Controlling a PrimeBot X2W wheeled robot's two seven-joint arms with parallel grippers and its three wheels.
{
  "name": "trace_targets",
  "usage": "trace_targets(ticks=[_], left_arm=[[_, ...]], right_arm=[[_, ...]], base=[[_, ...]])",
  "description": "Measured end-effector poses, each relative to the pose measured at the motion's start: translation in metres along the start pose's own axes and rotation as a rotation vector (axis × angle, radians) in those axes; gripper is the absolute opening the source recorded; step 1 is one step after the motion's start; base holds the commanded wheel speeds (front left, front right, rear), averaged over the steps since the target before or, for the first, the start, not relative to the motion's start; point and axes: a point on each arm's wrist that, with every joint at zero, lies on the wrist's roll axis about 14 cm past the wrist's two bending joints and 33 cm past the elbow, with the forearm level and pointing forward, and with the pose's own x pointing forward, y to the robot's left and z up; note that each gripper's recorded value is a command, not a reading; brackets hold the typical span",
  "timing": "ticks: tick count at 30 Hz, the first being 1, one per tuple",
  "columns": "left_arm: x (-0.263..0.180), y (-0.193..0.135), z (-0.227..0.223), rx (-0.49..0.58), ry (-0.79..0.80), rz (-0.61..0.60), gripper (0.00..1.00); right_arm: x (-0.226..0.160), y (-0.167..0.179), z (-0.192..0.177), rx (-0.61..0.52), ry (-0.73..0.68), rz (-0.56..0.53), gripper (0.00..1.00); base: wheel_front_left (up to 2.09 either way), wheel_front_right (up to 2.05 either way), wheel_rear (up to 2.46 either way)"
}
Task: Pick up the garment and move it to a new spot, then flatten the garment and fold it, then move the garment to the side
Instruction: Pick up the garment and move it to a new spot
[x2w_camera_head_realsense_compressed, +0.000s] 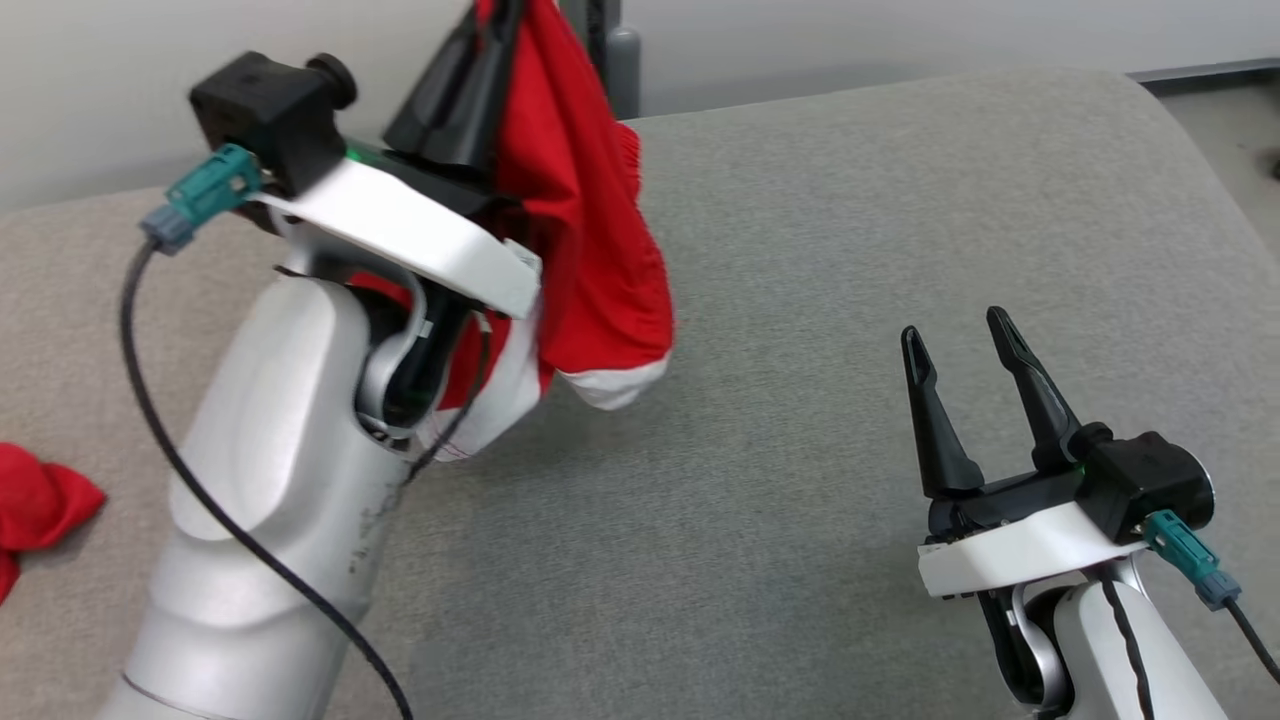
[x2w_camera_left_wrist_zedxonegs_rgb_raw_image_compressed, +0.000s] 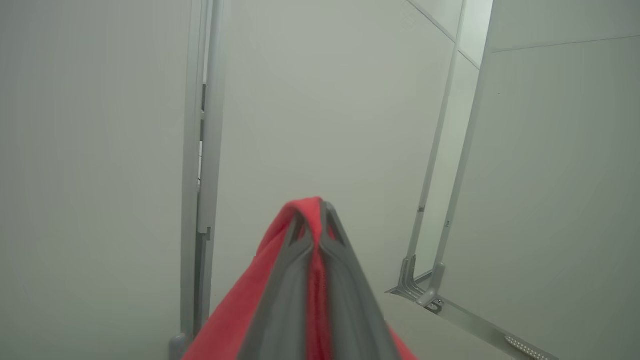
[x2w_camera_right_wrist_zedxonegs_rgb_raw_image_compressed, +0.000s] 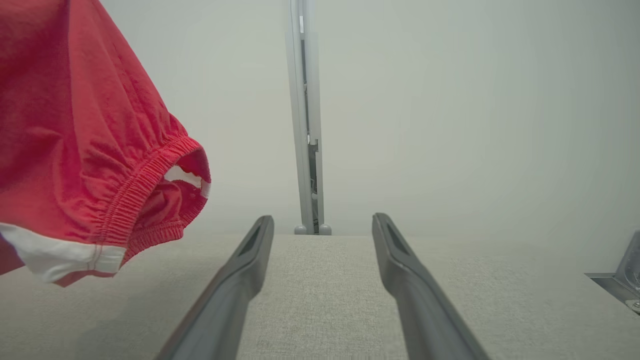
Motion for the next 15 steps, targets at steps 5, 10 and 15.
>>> trace_targets(ticks=[5,10,15], left_arm=[[0.008,-0.032,-0.025,-0.084,0.049,-0.076,0.0],[-0.004,-0.035,-0.071,-0.212,0.167,-0.045,0.0],[-0.042,-0.02,-0.13,-0.279,0.31,0.07,0.0]], right_arm=[[-0.01,-0.015,0.002,-0.01,0.003,-0.048,1.0],[-0.012,-0.019,0.001,-0.009,0.006,-0.063,1.0],[-0.013,-0.025,-0.001,-0.01,0.013,-0.08,1.0]], base=[[0.0,0.0,0.0],[0.0,0.0,0.0],[0.0,0.0,0.0]])
